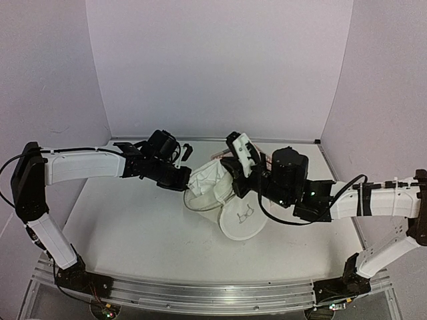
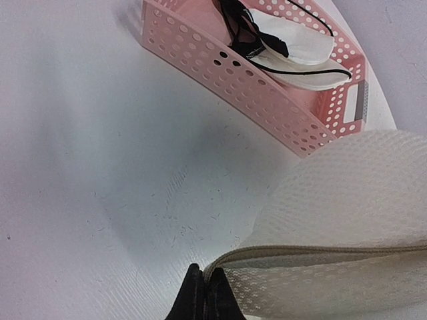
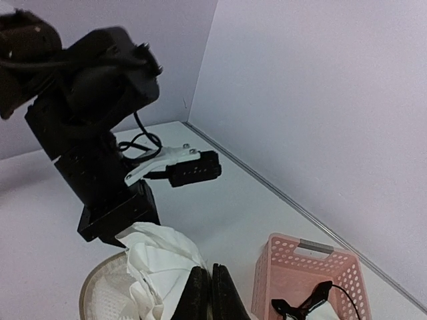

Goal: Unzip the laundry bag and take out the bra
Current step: Pick up the bra from the laundry bag.

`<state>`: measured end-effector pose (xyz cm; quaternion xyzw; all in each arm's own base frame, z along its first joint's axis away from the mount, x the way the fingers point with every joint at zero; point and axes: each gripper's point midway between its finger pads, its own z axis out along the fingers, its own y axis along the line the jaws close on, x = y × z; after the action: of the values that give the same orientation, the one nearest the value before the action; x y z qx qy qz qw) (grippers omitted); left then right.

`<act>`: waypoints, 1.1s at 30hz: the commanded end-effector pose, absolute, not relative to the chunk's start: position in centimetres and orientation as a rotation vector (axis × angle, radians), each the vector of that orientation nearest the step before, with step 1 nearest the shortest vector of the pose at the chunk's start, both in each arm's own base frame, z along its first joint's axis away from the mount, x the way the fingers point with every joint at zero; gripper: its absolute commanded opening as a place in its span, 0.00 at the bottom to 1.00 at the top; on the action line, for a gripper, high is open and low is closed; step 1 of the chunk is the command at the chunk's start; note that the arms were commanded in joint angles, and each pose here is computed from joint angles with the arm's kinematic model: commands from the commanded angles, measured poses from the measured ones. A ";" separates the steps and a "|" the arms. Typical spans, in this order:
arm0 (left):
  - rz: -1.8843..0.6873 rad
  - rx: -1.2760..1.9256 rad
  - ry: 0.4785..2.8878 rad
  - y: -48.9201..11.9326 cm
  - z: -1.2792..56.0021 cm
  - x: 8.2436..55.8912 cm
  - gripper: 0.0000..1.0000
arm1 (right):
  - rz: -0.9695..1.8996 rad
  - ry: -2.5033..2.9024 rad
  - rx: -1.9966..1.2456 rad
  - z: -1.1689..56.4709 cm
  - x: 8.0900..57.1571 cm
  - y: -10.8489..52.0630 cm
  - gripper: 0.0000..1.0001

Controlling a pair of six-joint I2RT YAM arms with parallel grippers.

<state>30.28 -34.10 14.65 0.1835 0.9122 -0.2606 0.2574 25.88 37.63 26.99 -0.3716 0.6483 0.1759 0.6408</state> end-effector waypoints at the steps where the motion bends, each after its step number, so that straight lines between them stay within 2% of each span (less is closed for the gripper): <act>1: -0.720 0.494 2.437 -33.8 15.7 30.2 0.00 | 0.641 1.426 -0.622 33.5 25.9 35.4 0.00; 15: -0.669 0.468 2.433 -32.6 15.5 30.1 0.00 | 0.939 1.529 -0.512 31.7 23.7 33.2 0.00; 27: -0.681 0.472 2.413 -32.0 16.3 29.4 0.00 | 1.129 1.486 -0.380 36.0 23.8 34.2 0.00; 33: -0.641 0.454 2.442 -30.8 14.9 28.8 0.00 | 1.166 1.368 -0.251 40.2 24.7 33.3 0.00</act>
<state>28.71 -31.92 14.71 0.1797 0.9126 -0.2507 0.2683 24.17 34.39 31.52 -0.1726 0.6795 0.4478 0.5549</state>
